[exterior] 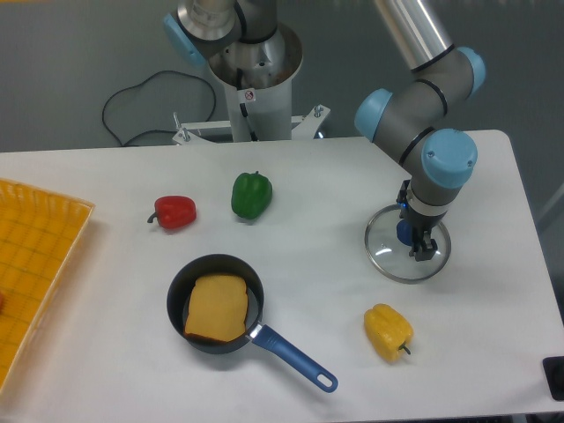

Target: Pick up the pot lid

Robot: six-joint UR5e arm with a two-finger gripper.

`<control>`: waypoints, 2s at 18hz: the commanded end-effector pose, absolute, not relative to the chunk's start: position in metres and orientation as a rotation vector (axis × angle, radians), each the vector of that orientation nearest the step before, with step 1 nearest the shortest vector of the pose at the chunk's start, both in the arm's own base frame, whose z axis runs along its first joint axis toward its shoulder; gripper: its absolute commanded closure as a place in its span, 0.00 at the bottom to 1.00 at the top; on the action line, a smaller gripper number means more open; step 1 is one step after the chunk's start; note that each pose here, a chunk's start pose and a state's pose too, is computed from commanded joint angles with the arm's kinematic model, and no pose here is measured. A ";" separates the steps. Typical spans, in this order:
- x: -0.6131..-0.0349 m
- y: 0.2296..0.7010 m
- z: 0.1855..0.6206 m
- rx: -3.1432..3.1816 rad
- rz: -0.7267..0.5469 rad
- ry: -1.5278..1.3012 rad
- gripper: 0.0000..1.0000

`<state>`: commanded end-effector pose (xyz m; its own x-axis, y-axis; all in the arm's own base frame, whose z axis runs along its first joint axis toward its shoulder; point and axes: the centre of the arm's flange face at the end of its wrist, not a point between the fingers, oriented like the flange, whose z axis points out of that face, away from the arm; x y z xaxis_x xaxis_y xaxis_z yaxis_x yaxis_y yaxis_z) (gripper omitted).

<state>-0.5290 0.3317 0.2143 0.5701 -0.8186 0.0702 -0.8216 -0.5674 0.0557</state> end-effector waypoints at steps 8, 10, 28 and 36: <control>-0.527 0.332 0.216 2.709 0.056 -1.410 0.54; -0.527 0.331 0.215 2.711 0.058 -1.401 0.58; -0.518 0.361 0.294 2.753 0.045 -1.310 0.58; -0.513 0.367 0.331 2.783 0.080 -1.271 0.58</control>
